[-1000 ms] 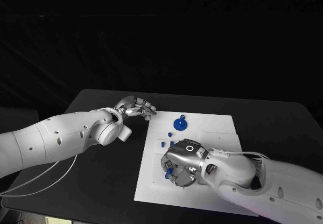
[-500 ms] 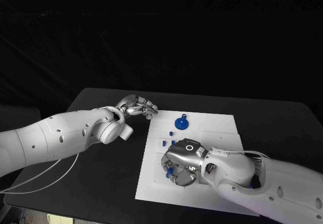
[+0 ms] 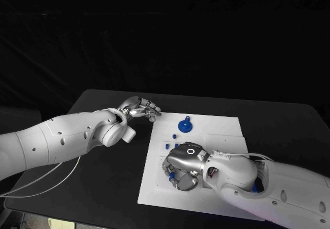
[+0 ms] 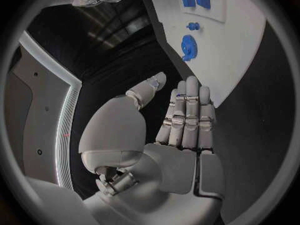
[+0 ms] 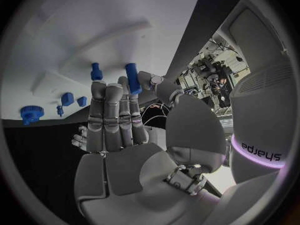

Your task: Assemble the parts on the task board

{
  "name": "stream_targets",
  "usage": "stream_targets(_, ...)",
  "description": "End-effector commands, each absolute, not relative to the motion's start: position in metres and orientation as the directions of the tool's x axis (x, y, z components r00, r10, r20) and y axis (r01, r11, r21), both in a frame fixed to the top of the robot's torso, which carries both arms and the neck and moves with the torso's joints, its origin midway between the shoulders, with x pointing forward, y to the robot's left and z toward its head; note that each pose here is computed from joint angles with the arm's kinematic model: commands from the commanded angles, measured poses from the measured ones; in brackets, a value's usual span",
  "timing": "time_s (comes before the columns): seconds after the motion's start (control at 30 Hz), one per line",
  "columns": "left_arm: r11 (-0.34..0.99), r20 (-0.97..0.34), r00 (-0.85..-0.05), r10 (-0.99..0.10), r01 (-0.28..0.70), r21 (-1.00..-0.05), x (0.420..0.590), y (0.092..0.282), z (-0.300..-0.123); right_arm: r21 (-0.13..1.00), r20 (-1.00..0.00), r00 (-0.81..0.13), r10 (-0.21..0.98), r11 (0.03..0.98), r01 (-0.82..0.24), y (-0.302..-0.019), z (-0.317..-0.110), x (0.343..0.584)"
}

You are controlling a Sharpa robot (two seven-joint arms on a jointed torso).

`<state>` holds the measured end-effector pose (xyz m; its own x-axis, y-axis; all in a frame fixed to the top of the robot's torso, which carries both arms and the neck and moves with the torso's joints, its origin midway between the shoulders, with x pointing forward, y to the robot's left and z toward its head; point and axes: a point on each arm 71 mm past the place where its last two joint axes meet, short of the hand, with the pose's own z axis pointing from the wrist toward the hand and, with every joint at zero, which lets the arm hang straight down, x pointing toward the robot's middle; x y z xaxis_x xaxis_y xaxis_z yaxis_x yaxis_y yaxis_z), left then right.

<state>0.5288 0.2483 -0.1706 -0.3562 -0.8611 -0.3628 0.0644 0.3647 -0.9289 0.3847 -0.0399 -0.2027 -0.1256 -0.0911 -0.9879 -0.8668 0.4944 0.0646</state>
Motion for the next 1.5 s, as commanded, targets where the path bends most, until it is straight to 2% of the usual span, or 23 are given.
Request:
stream_targets(0.03,0.355,-0.354,-0.367,-0.86,0.069,-0.932,0.5287,0.246,-0.1698,0.054,-0.986,-0.121,-0.111,0.474,-0.879,-0.0343,-0.2038,0.3791)
stream_targets(0.43,0.355,-0.355,-0.366,-0.86,0.068,-0.932,0.5286,0.2467,-0.1698,0.076,-0.981,-0.151,-0.124,0.469,-0.88,-0.0345,-0.2094,0.3764)
stream_targets(0.77,0.356,-0.355,-0.363,-0.861,0.068,-0.932,0.5286,0.2474,-0.1698,0.106,-0.987,-0.15,-0.056,0.478,-0.872,-0.0368,-0.2051,0.3804)
stream_targets(1.5,0.357,-0.356,-0.363,-0.861,0.065,-0.932,0.5288,0.2481,-0.17,0.152,-0.984,-0.176,-0.005,0.479,-0.864,-0.0422,-0.2027,0.3811)
